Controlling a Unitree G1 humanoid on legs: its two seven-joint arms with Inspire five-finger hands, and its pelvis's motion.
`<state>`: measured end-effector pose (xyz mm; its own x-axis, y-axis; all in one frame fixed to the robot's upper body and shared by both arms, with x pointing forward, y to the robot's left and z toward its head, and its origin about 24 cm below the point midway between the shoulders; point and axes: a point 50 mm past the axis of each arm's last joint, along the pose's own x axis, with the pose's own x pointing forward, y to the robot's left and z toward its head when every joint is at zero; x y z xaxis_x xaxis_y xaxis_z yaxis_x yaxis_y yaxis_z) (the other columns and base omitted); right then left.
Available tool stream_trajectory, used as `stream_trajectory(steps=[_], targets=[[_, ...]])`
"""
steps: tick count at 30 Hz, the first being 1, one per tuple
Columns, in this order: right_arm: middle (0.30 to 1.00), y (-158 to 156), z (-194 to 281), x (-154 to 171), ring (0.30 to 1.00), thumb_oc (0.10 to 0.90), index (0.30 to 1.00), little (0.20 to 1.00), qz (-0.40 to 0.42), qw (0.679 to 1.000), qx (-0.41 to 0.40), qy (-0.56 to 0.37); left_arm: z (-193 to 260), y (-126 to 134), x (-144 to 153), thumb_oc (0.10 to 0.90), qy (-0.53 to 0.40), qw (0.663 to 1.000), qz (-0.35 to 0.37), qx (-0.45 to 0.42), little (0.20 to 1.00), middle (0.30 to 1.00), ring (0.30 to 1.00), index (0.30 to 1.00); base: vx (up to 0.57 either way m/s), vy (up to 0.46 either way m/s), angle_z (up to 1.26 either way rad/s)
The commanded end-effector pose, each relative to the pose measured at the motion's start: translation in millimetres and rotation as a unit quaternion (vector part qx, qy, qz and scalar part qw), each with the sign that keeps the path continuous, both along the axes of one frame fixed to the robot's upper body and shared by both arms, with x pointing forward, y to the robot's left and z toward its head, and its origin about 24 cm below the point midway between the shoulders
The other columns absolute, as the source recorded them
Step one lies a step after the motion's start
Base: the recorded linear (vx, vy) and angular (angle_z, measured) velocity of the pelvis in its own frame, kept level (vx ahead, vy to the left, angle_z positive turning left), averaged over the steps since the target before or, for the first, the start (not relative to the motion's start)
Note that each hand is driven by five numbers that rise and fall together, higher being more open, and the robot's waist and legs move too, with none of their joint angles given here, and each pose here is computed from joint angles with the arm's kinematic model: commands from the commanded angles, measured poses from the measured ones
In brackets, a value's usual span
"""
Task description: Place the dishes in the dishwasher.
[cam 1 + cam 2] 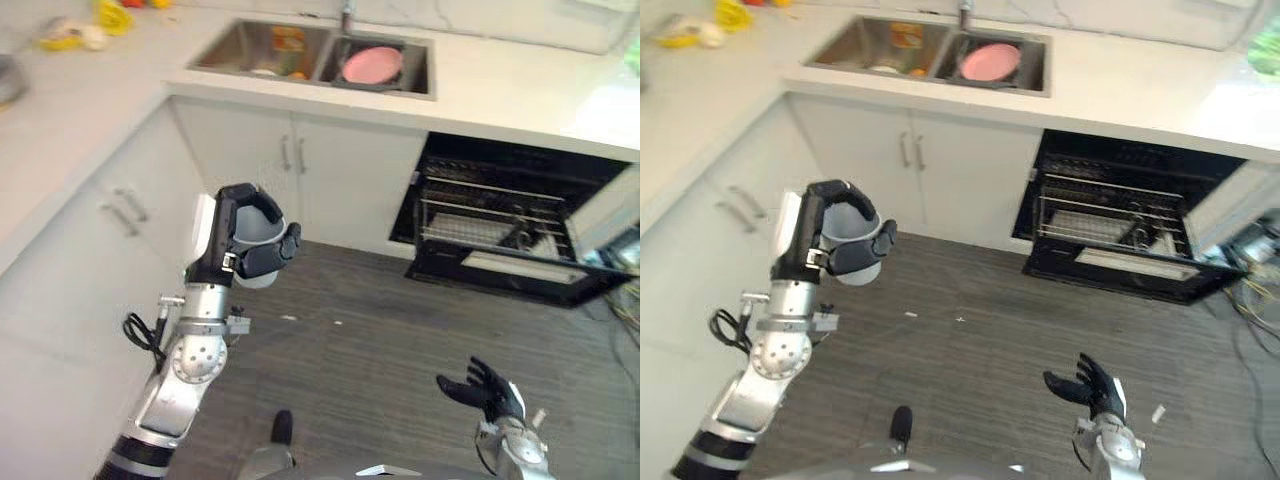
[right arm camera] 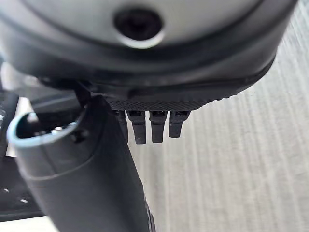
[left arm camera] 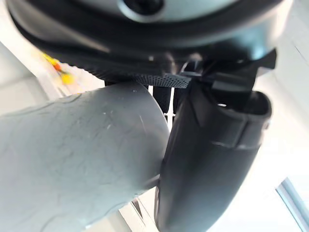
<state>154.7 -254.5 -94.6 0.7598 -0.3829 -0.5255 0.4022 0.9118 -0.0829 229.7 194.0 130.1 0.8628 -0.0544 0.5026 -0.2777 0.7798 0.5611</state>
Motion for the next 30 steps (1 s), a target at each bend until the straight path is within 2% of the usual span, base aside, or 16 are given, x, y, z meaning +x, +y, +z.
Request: stream_trajectory(steps=[1, 2, 3, 5, 12, 13, 15, 20, 22, 26, 30], targets=[[0.9, -6, 33, 39, 0.9, 0.8, 0.9, 0.9, 0.059, 0.991, -0.094, -0.07, 50, -6, -9, 0.4, -0.139, 0.99, -0.027, -0.006, 0.3, 0.3, 0.3, 0.3, 0.02, 0.096, -1.73], [0.9, -6, 33, 39, 0.9, 0.8, 0.9, 0.9, 0.059, 0.991, -0.094, -0.07, 50, -6, -9, 0.4, -0.139, 0.99, -0.027, -0.006, 0.3, 0.3, 0.3, 0.3, 0.07, 0.234, -1.63], [0.9, -1, 53, 51, 0.9, 0.8, 0.9, 0.9, 0.082, 0.982, -0.137, -0.106, 49, -3, -8, 0.4, -0.136, 0.99, -0.016, -0.023, 0.3, 0.3, 0.3, 0.3, 0.17, 0.182, -1.26], [0.9, 2, 72, 56, 0.9, 0.8, 0.9, 0.9, 0.082, 0.974, -0.15, -0.149, 41, -5, -8, 0.4, -0.122, 0.991, -0.016, -0.048, 0.3, 0.3, 0.3, 0.3, 0.2, 0.16, -1.36], [0.9, 1, 72, 56, 0.9, 0.8, 0.9, 0.9, 0.082, 0.974, -0.15, -0.149, 41, -5, -8, 0.4, -0.122, 0.991, -0.016, -0.048, 0.3, 0.3, 0.3, 0.3, 0.08, -0.007, -0.36], [0.9, 7, 148, 68, 0.9, 0.8, 0.9, 0.9, 0.126, 0.914, -0.253, -0.291, 35, -20, -7, 0.4, -0.122, 0.989, -0.045, -0.073, 0.3, 0.3, 0.3, 0.3, 0.51, -0.106, 0.05], [0.9, 11, 168, 75, 0.9, 0.8, 0.9, 0.9, 0.141, 0.893, -0.288, -0.316, 40, -24, -6, 0.4, -0.136, 0.985, -0.05, -0.091, 0.3, 0.3, 0.3, 0.3, 0.34, -0.05, 0.21], [0.9, 17, 172, 76, 0.9, 0.8, 0.9, 0.9, 0.15, 0.894, -0.267, -0.328, 38, -18, -8, 0.4, -0.147, 0.985, -0.014, -0.094, 0.3, 0.3, 0.3, 0.3, 0.3, 0.153, -0.79], [0.9, 22, 183, 79, 0.9, 0.8, 0.9, 0.9, 0.16, 0.884, -0.272, -0.345, 38, -18, -4, 0.4, -0.152, 0.985, -0.008, -0.083, 0.3, 0.3, 0.3, 0.3, 0.26, 0.15, -0.77], [0.9, 30, 191, 77, 0.9, 0.8, 0.9, 0.9, 0.174, 0.876, -0.259, -0.367, 42, -28, -5, 0.4, -0.163, 0.982, -0.034, -0.083, 0.3, 0.3, 0.3, 0.3, 0.11, 0.137, -0.77], [0.9, 60, 200, 84, 0.9, 0.8, 0.9, 0.9, 0.234, 0.861, -0.207, -0.402, 50, -35, 0, 0.4, -0.171, 0.981, -0.064, -0.067, 0.3, 0.3, 0.3, 0.3, 0.14, 0.151, -0.23]])
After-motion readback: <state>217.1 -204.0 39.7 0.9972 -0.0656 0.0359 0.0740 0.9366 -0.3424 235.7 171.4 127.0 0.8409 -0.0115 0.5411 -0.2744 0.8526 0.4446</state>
